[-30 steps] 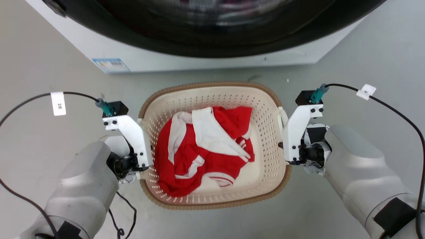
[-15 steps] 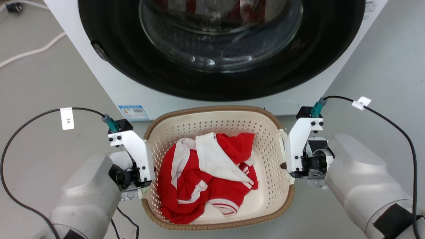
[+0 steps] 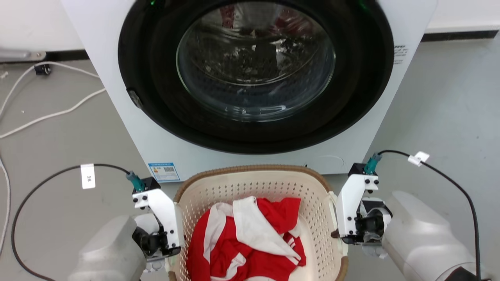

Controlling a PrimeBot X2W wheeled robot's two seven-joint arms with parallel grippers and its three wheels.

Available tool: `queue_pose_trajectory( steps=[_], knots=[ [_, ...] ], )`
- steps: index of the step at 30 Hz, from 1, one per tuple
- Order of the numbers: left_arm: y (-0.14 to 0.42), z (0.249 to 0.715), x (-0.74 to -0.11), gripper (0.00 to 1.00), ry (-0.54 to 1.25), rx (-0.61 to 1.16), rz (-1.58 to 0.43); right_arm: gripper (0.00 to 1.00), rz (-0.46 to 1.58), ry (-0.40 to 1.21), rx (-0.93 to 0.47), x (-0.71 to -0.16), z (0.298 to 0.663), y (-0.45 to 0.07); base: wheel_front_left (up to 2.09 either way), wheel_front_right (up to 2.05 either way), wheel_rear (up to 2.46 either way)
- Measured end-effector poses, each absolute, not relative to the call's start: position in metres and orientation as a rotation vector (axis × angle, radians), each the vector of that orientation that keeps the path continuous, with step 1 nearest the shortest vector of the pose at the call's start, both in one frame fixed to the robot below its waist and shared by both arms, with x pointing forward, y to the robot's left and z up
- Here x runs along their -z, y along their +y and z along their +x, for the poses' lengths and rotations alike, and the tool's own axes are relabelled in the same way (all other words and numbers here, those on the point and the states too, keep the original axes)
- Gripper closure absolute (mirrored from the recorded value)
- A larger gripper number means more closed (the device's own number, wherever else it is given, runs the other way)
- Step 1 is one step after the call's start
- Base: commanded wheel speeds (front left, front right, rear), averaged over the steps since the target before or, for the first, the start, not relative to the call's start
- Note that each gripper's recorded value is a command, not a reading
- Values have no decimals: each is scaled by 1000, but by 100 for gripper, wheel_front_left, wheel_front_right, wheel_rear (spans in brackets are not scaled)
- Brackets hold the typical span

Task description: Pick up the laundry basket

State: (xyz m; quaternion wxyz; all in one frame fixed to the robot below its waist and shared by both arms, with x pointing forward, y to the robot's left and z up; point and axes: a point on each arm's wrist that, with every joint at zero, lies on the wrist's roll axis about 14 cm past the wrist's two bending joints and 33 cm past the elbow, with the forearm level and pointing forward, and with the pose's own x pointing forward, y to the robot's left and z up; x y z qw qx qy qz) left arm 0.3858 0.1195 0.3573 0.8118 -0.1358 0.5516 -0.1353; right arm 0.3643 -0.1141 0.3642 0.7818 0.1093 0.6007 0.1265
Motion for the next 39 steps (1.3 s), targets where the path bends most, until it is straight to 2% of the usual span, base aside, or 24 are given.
queue_pose_trajectory(
  steps=[7,13,39],
  knots=[
    [117,367,-362,100,1184,294,-306,100,260,1310,-269,-366,342,-115,0,0,0],
    [119,359,-360,100,1190,286,-316,100,259,1314,-276,-365,338,-113,0,0,0],
    [125,357,-357,100,1185,264,-338,100,268,1315,-291,-364,340,-106,0,0,0]
  ],
)
